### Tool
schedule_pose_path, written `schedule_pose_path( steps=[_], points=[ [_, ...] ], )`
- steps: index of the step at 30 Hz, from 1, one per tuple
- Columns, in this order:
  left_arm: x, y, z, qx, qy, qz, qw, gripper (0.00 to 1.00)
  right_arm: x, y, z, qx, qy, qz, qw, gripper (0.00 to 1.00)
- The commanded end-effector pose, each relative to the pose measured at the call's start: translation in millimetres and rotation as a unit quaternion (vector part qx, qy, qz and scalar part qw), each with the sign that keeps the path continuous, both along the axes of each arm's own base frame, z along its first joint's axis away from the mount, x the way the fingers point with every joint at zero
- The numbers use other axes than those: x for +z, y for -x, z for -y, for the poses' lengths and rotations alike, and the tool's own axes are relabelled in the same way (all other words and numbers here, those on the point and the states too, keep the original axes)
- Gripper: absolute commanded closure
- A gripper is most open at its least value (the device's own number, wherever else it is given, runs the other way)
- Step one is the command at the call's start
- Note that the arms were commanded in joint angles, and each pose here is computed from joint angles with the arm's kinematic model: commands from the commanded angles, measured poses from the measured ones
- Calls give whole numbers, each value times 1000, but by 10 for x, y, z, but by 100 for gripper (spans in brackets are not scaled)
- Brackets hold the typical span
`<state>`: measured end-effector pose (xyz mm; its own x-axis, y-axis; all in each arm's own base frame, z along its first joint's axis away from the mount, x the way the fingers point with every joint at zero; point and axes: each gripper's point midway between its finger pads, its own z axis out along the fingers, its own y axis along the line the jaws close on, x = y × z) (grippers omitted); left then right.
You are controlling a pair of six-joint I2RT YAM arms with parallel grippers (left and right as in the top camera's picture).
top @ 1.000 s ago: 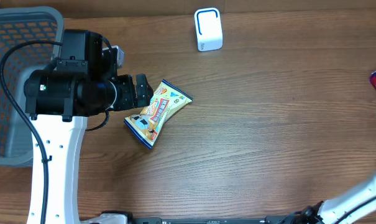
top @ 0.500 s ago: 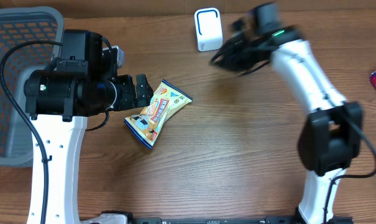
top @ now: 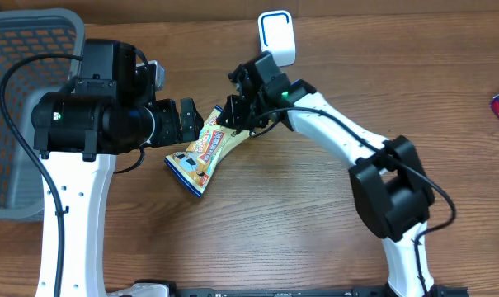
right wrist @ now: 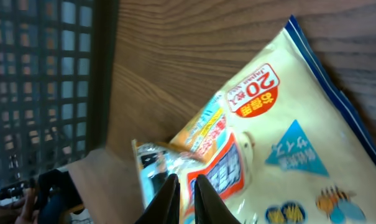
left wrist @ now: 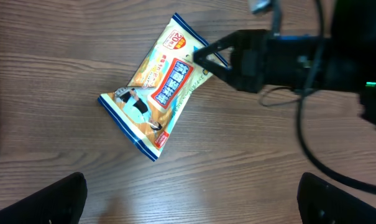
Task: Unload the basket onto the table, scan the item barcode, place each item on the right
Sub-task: 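Reach the right gripper to the yellow snack bag and grasp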
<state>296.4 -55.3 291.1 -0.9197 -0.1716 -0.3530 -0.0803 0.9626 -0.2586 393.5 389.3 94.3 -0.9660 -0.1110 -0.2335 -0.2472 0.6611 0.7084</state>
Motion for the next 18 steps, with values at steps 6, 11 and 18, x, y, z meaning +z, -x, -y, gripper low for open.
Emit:
schedule_pose_path(
  steps=[6, 11, 18],
  points=[
    [10, -2, -10, -2, -6, 4, 1000, 0, -932, 93, 486, -98, 172, -85, 976, 96],
    [9, -1, -10, -2, -6, 3, 1000, 0, -924, 83, 1110, -154, 281, -91, 943, 96],
    [9, -1, -10, -2, -6, 3, 1000, 0, -505, 38, 1728, -229, 340, -86, 908, 96]
  ],
)
